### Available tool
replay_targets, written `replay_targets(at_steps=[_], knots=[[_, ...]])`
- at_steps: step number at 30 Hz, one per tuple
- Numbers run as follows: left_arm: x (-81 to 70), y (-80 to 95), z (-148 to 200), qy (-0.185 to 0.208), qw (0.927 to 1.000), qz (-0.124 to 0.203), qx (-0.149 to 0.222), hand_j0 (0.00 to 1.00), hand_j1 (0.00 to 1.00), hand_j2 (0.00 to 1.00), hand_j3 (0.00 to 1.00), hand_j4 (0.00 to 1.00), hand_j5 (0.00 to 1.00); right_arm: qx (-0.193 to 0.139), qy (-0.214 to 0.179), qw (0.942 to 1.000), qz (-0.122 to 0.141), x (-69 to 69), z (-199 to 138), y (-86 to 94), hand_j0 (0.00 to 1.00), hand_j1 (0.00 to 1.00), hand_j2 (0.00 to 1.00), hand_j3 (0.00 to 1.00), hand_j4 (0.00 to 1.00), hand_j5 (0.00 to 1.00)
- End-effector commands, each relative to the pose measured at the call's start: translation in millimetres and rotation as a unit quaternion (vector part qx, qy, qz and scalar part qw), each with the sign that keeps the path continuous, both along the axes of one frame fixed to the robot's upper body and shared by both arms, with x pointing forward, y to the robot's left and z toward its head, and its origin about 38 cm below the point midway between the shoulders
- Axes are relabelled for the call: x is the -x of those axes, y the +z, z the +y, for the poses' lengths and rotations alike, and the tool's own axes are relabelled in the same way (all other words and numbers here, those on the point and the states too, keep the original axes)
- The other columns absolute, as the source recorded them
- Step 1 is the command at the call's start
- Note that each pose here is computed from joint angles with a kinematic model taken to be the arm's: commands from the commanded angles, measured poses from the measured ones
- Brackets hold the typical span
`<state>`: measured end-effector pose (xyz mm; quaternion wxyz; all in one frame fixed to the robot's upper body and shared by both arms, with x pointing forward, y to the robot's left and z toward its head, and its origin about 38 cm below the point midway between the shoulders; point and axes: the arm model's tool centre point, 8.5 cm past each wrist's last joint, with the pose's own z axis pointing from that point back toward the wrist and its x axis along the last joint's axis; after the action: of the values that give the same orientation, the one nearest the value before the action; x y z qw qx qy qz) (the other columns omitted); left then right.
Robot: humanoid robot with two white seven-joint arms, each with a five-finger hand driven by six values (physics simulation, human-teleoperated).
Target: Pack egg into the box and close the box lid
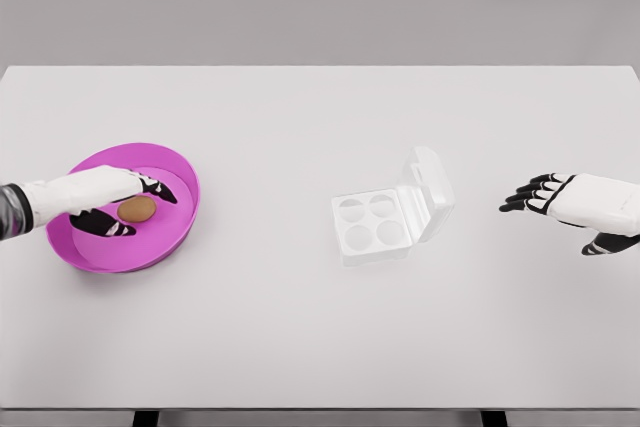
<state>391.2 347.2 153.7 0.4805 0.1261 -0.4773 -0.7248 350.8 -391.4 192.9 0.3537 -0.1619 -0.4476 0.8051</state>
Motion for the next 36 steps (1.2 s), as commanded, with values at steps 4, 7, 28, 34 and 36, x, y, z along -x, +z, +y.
replay_targets(at_steps=[4, 7, 28, 34, 36], knots=[[0.7, -1.4, -0.8, 0.000, 1.0000, 0.003, 0.002, 0.73, 0.73, 0.73, 0.73, 0.73, 0.73, -0.002, -0.002, 1.0000, 0.000, -0.2, -0.4, 0.4, 1.00, 1.00, 1.00, 1.00, 1.00, 1.00], [0.8, -2.2, -0.7, 0.000, 1.0000, 0.004, 0.002, 0.73, 0.73, 0.73, 0.73, 0.73, 0.73, -0.002, -0.002, 1.0000, 0.000, -0.5, -0.3, 0.9, 1.00, 1.00, 1.00, 1.00, 1.00, 1.00], [0.4, -3.4, 0.2, 0.009, 0.9999, 0.008, 0.001, 0.63, 0.63, 0.63, 0.63, 0.63, 0.63, -0.002, -0.002, 1.0000, -0.001, -0.9, -0.7, 1.2, 1.00, 1.00, 1.00, 1.00, 1.00, 1.00], [0.3, -3.0, 0.5, 0.010, 0.9999, 0.007, 0.001, 0.52, 0.52, 0.52, 0.52, 0.52, 0.52, -0.002, -0.002, 1.0000, -0.001, -0.9, -0.7, 1.2, 1.00, 1.00, 1.00, 1.00, 1.00, 1.00], [0.3, -3.0, 0.5, 0.010, 0.9999, 0.007, 0.001, 0.50, 0.50, 0.50, 0.50, 0.50, 0.50, -0.003, -0.002, 1.0000, -0.001, -0.8, -0.6, 1.3, 1.00, 1.00, 1.00, 1.00, 1.00, 1.00]])
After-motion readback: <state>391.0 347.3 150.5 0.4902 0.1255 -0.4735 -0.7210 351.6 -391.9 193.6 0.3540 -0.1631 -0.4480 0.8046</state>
